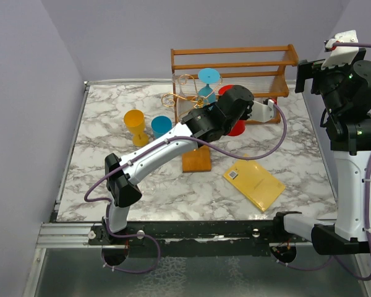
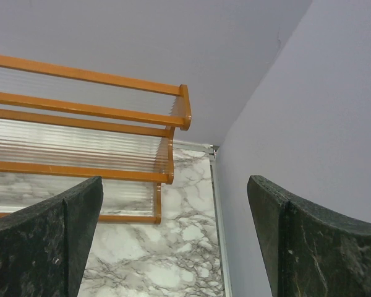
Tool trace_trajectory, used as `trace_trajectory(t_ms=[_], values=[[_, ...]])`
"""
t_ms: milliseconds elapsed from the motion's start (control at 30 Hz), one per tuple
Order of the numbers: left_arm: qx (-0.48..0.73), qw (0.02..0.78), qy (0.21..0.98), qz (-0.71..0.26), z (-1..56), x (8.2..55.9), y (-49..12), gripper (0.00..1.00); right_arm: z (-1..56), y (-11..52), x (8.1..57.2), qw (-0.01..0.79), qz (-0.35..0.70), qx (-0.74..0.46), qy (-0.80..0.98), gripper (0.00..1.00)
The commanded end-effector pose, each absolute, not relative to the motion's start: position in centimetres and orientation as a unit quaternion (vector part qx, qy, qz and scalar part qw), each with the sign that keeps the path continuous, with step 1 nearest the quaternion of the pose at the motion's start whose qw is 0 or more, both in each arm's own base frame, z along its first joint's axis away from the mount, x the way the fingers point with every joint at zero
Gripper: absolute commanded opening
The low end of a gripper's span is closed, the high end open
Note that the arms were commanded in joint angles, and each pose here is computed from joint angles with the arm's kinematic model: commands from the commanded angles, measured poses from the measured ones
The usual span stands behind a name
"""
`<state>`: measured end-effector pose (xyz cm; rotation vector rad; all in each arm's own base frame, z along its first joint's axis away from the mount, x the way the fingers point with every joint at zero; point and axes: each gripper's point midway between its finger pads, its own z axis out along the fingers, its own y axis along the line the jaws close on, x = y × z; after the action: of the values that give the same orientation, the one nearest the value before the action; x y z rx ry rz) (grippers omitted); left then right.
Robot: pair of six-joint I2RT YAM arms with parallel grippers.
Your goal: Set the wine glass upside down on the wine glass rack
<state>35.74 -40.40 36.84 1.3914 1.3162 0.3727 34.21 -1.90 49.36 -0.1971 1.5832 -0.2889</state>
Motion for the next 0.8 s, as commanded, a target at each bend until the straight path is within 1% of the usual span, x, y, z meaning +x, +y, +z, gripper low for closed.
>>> trace_trajectory(t_ms=[0, 767], values=[[0.565, 0.576, 0.566, 0.169, 38.1, 36.3, -39.3, 0.02, 50.1, -1.7, 33.7, 0.701, -0.125, -0.094, 0.696, 1.0], [0.585, 0.55, 0.582, 0.128, 37.2, 34.9, -39.0, 0.12, 49.8, -1.5, 33.9, 0.698, -0.123, -0.1, 0.698, 1.0]])
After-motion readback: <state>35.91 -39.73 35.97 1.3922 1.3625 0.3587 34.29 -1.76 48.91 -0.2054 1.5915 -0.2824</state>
